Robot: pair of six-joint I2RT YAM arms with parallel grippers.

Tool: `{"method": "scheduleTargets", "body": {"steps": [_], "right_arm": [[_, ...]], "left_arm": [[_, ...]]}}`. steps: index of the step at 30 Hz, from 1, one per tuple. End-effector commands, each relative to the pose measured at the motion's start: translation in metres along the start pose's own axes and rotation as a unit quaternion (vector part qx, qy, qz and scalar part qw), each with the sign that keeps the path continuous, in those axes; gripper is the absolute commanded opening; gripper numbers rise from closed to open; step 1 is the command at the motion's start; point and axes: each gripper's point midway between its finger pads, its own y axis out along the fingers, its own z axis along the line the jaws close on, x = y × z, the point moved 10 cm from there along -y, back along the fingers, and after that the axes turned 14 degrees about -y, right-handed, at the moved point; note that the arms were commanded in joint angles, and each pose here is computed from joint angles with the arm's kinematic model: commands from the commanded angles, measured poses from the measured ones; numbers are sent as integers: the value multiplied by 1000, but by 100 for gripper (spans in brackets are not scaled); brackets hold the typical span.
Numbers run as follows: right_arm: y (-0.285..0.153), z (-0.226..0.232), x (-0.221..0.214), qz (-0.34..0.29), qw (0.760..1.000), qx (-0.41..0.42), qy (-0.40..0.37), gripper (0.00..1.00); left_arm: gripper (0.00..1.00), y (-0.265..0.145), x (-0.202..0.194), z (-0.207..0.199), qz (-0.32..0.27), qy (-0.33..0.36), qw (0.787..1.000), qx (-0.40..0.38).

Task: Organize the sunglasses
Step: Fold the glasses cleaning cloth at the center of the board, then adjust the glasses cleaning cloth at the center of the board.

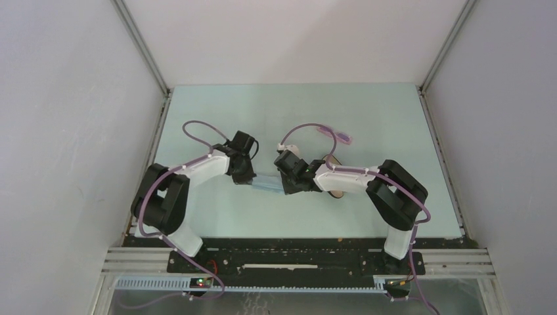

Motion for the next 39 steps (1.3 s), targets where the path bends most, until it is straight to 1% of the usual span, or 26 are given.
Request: {"method": "scheduleTargets", "body": {"steps": [1,5,6,10,11,13,15,16,19,24,25,29,31,33,36,38,39], "right_arm": [[4,-8,-13,21,999,-31,-2,0],[6,-9,-14,24,999,-33,-1,0],[6,-9,-15,25,999,-33,-2,1],[4,-10,-13,22,999,-33,1,11],[3,-11,-12,20,999,-32,3,13],[-1,-11,-10,14,999,-28,6,17],[-5,-12,-7,8,1000,-26,3,20],[-7,-13,-6,5,1000,-27,2,23],[-17,-16,0,-6,1000,-28,3,27],[-33,-32,12,-34,999,-16,29,30],[-35,-37,14,-37,999,-13,37,30],[-35,-49,18,-43,997,-7,58,30],[-33,-52,20,-44,997,1,65,30],[-29,-53,22,-44,997,13,69,30],[-25,-56,23,-39,996,29,70,31],[-23,-57,26,-31,997,37,57,32],[-23,-57,27,-25,998,44,47,32]], "left_arm": [[0,10,-1,9,-14,-3,999,36],[0,14,-1,8,-11,-4,999,35],[2,14,-1,8,-11,-5,999,36],[18,11,0,7,-14,-9,999,31],[23,10,0,7,-17,-10,999,31],[35,5,2,8,-28,-17,999,34],[41,0,3,8,-38,-18,999,31],[43,-3,4,8,-43,-18,998,30],[43,-12,9,6,-59,-16,998,26],[44,-25,16,1,-82,-4,997,-6],[45,-28,16,-1,-85,1,996,-24],[55,-32,16,-10,-83,8,993,-82],[56,-29,18,-14,-76,16,993,-93],[54,-24,19,-18,-68,25,993,-89],[46,-19,20,-19,-55,38,994,-83],[40,-19,18,-18,-52,49,993,-89],[39,-19,17,-16,-50,56,993,-90]]}}
